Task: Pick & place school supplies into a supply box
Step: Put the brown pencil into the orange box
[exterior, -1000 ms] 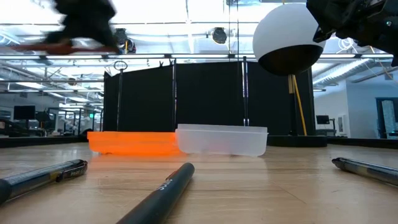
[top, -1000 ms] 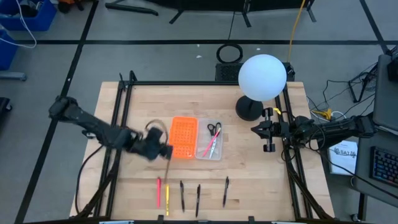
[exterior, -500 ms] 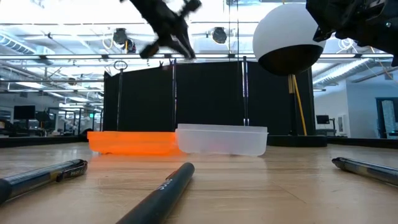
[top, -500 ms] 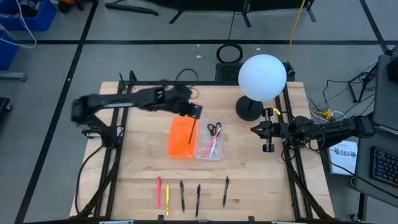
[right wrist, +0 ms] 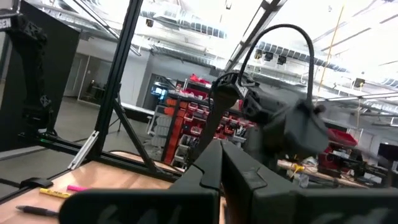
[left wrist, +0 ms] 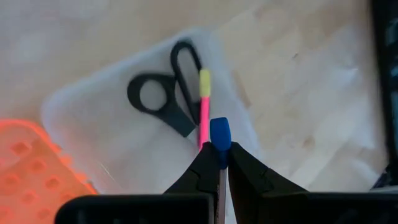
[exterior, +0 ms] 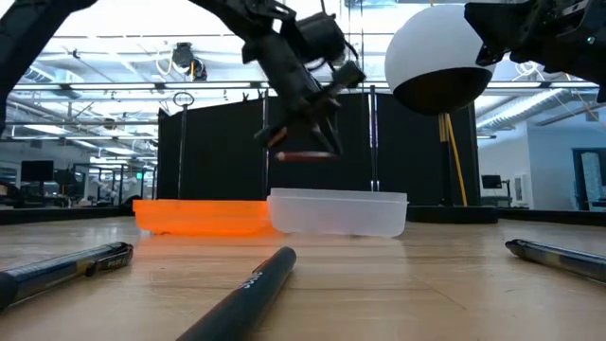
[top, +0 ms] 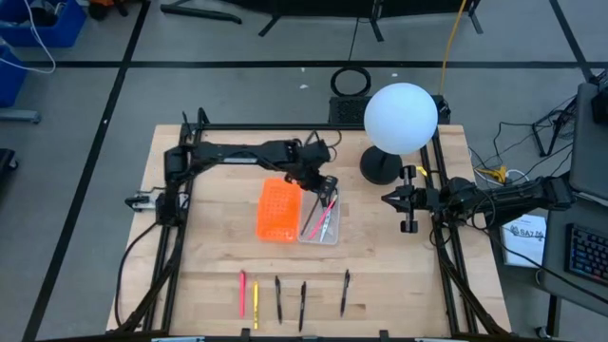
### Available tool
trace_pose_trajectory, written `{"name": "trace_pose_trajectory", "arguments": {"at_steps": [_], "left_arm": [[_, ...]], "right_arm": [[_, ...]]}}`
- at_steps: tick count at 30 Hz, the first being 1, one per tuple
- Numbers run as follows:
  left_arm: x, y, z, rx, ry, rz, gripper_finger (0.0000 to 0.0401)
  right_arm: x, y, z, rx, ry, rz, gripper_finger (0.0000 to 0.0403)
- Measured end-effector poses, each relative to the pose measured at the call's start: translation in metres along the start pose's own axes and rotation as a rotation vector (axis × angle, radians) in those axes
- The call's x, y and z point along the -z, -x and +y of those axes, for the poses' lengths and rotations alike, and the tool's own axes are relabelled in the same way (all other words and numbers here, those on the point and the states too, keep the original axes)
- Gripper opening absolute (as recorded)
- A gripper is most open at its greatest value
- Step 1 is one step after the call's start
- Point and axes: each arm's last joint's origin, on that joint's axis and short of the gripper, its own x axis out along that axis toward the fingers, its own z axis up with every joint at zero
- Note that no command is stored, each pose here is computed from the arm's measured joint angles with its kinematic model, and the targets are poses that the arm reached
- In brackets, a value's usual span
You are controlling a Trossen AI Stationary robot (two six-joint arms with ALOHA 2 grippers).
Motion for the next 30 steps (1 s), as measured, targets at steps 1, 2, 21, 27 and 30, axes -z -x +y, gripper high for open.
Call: {"name": "trace_pose_trajectory", "arguments": {"at_steps": [1, 2, 21, 27, 30], "left_arm": [[0.000, -0.005, 0.001, -0.006, 0.009, 0.012, 0.0019], [0.000, -0.010, 0.003, -0.013, 0.014, 0.021, 0.0019], [-0.007, -0.013, 0.015, -0.074, 0.093, 0.000, 0.0019], [-0.009, -0.013, 0.016, -0.102, 0.117, -0.048, 0.0019], [-0.008, -0.013, 0.017, -0.117, 0.138, -0.050, 0.0019]], "right_arm": [[0.000, 0.000, 0.000, 0.000, 0.000, 0.001, 0.0000], [0.000, 0.000, 0.000, 0.000, -0.001, 0.002, 0.0000], [0.000, 0.000, 0.000, -0.001, -0.004, 0.004, 0.0000], [0.000, 0.000, 0.000, -0.001, -0.004, 0.004, 0.0000], [0.000, 0.000, 0.000, -0.001, -0.004, 0.004, 0.0000]]}}
